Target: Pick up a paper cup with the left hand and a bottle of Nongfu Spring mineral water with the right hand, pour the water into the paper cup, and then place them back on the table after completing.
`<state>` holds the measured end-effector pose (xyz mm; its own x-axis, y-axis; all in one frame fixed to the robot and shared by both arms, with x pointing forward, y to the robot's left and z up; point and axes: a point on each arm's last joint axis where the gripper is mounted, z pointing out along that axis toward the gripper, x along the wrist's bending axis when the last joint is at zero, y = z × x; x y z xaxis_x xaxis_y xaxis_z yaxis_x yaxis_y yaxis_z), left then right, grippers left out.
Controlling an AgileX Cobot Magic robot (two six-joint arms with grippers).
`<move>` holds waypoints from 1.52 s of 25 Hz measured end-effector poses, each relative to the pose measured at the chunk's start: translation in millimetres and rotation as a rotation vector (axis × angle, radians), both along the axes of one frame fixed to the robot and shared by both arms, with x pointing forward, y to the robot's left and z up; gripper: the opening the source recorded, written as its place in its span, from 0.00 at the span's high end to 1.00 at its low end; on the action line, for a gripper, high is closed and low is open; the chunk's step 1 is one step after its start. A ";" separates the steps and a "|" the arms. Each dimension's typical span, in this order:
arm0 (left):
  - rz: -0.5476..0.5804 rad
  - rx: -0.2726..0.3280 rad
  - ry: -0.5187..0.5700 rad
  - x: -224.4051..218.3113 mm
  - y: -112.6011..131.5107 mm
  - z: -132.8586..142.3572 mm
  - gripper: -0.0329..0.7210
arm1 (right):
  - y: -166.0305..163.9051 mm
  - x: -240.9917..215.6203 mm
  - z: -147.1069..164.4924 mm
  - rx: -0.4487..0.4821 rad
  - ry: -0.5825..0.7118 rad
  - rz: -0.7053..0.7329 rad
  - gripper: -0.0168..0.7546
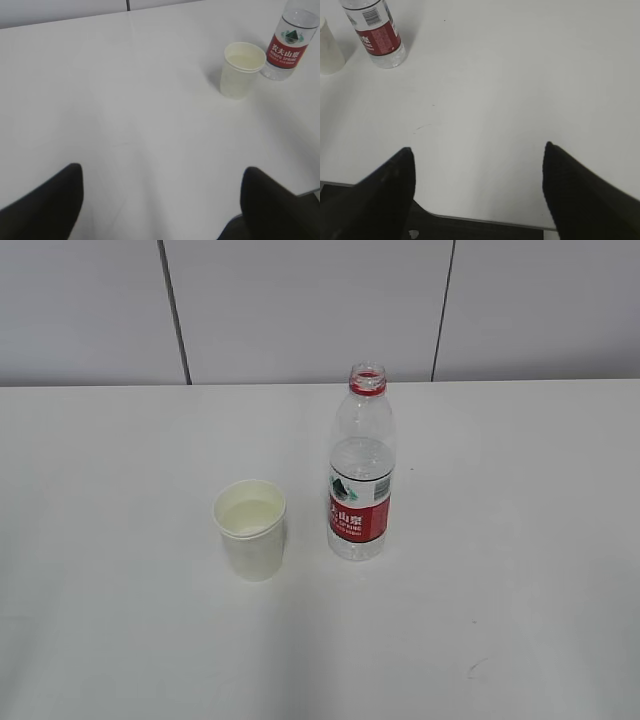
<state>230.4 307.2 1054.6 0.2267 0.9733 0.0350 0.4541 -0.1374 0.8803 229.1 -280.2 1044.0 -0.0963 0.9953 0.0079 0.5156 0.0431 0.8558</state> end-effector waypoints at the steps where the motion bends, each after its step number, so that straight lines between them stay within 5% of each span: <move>1: -0.001 -0.002 0.001 0.0 -0.2 0.0 0.18 | 0.0 0.0 0.0 0.000 0.000 0.000 0.22; 8: 0.016 -0.017 0.004 -0.5 -2.0 -0.1 0.18 | 0.0 0.0 0.0 0.000 0.000 0.000 0.22; 19: 0.221 -0.018 0.002 -1.4 -3.9 -0.1 0.18 | 0.0 0.0 0.0 0.000 0.000 0.000 0.22; 38: 0.227 -0.019 0.002 -1.4 -4.0 -0.1 0.22 | -0.5 -1.3 0.0 0.000 -0.002 0.053 0.22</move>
<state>229.0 303.2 1054.5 0.0013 0.9999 0.0164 0.4737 -0.0150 0.8806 227.8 -280.7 1044.0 -0.1490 0.9888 0.0075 0.5111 0.0705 0.8566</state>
